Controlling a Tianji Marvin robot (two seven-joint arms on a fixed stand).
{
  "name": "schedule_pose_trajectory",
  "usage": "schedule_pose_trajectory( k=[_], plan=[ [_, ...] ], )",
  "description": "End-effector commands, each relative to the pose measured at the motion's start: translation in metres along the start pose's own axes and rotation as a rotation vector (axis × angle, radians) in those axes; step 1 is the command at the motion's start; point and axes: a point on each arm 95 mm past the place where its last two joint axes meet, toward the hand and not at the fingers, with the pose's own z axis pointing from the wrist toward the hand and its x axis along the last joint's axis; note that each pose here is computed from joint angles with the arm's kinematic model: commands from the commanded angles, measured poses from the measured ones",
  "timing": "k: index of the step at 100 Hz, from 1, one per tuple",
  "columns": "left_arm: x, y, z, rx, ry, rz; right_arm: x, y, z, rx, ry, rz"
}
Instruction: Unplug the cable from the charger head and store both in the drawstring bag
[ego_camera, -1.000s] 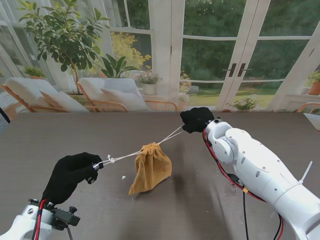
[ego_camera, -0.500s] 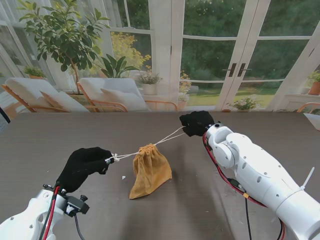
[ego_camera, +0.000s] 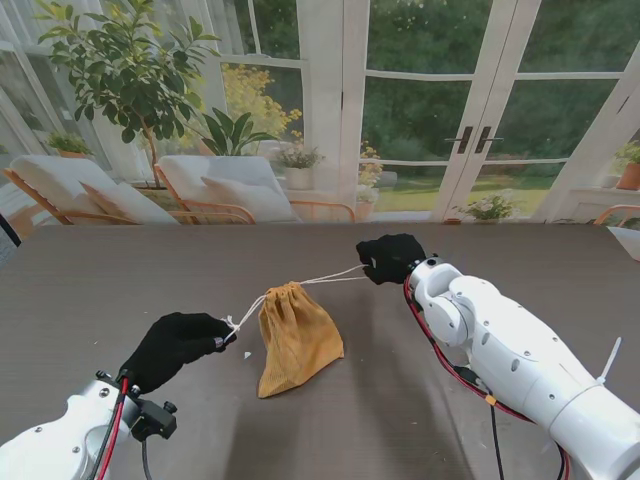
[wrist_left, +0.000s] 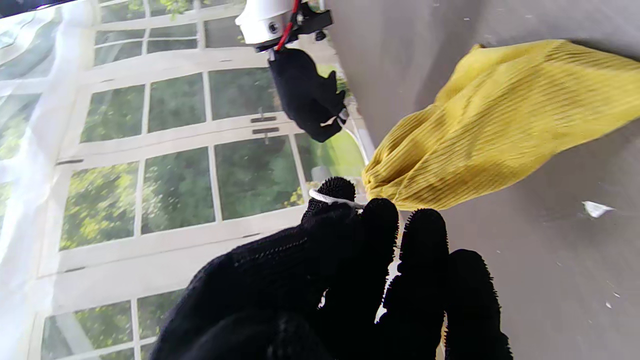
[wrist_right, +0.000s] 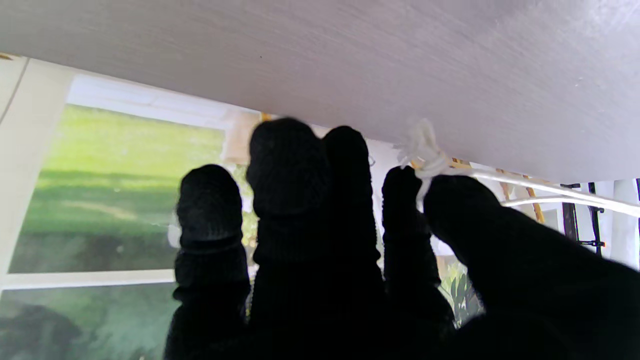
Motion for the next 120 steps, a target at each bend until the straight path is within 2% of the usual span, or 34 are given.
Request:
schedule_pose_trajectory(
  k=[1, 14, 30, 49, 64, 98, 110, 120],
  plan=[
    [-0.006, 0.002, -0.001, -0.026, -0.022, -0.003, 0.004, -0.011, -0.002, 0.042, 0.011, 0.001],
    [-0.011, 0.000, -0.002, -0.041, -0.051, 0.046, 0.004, -0.016, -0.003, 0.070, 0.009, 0.001],
    [-0.015, -0.002, -0.003, -0.079, -0.082, 0.061, 0.005, -0.018, -0.002, 0.107, -0.005, -0.015],
    [-0.018, -0.004, -0.003, -0.100, -0.107, 0.111, 0.004, -0.019, -0.004, 0.123, -0.021, -0.012],
    [-0.019, -0.005, -0.003, -0.121, -0.136, 0.090, 0.004, -0.018, -0.005, 0.112, -0.041, 0.001],
    [-0.020, -0.008, 0.006, -0.049, -0.152, 0.170, 0.009, -0.012, -0.008, 0.097, -0.044, 0.023],
    [-0.021, -0.010, 0.007, -0.033, -0.127, 0.193, 0.011, -0.009, -0.009, 0.085, -0.049, 0.036],
    [-0.020, -0.011, 0.008, -0.002, -0.075, 0.212, 0.013, -0.004, -0.013, 0.063, -0.060, 0.064]
  ],
)
